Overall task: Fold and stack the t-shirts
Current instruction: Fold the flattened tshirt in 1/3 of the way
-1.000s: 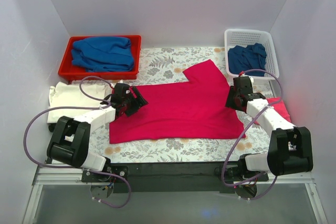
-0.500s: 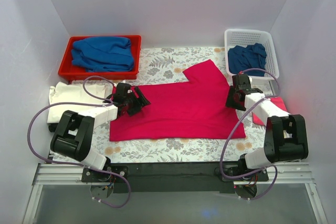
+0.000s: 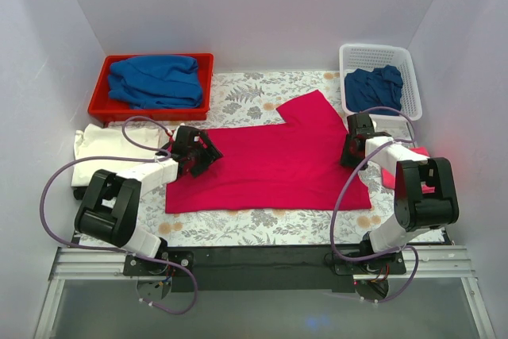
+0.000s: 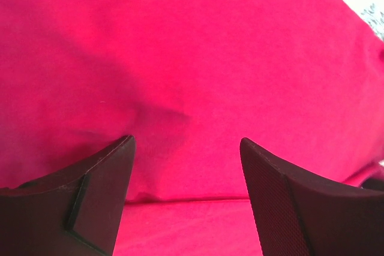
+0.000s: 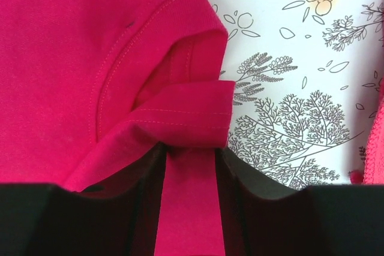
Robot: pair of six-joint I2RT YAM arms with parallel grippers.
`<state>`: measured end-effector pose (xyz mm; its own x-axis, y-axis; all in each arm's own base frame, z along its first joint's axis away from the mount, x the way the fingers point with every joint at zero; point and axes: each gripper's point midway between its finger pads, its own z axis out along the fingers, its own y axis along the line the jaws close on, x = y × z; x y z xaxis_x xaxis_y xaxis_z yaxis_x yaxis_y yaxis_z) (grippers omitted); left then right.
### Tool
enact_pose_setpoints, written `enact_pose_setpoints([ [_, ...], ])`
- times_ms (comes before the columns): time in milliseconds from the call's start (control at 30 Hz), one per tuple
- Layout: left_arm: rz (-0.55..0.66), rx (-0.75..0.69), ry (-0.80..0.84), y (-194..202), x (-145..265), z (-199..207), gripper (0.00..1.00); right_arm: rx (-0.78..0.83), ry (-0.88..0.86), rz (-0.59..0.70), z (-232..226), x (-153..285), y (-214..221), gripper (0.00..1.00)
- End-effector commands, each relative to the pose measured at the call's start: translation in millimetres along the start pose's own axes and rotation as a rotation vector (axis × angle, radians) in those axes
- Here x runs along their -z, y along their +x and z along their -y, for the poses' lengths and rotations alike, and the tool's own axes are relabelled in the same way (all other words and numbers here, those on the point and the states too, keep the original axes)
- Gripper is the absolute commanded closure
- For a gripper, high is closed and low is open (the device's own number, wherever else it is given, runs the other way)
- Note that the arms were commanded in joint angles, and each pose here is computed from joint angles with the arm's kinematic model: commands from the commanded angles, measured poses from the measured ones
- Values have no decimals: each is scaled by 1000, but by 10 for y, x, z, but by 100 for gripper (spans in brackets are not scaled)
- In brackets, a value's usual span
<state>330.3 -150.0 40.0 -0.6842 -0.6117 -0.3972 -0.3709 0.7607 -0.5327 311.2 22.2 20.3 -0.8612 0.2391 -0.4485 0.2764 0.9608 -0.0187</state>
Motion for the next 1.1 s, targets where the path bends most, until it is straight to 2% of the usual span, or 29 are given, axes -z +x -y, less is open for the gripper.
enact_pose_setpoints([
  [0,37,21,-143,-3,81,-341,30,-26,20,19,26,-7,-87,57],
  [167,51,31,-167,-27,102,-373,30,-53,114,40,233,78,-52,57],
  [267,58,40,-177,-34,112,-392,30,-60,166,60,357,148,-63,63],
  [367,60,43,-175,-42,125,-380,30,-65,164,73,382,208,-67,90],
  [400,63,43,-170,-54,134,-365,30,-68,155,75,374,221,-71,96],
  [433,63,45,-166,-61,137,-355,30,-67,147,79,361,239,-73,96],
  [467,62,41,-162,-63,141,-344,30,-70,134,98,348,285,-115,94],
  [567,59,29,-140,-80,145,-277,30,-67,81,158,276,405,-248,80],
  [600,49,19,-128,-69,145,-251,30,-69,66,176,252,436,-295,71],
  [700,32,12,-101,-60,132,-179,30,-66,56,214,236,516,-428,59],
  [800,21,9,-87,-45,125,-151,30,-54,64,205,212,469,-493,55],
  [1067,19,-1,-78,-42,139,-141,30,-61,49,192,97,240,-594,54],
])
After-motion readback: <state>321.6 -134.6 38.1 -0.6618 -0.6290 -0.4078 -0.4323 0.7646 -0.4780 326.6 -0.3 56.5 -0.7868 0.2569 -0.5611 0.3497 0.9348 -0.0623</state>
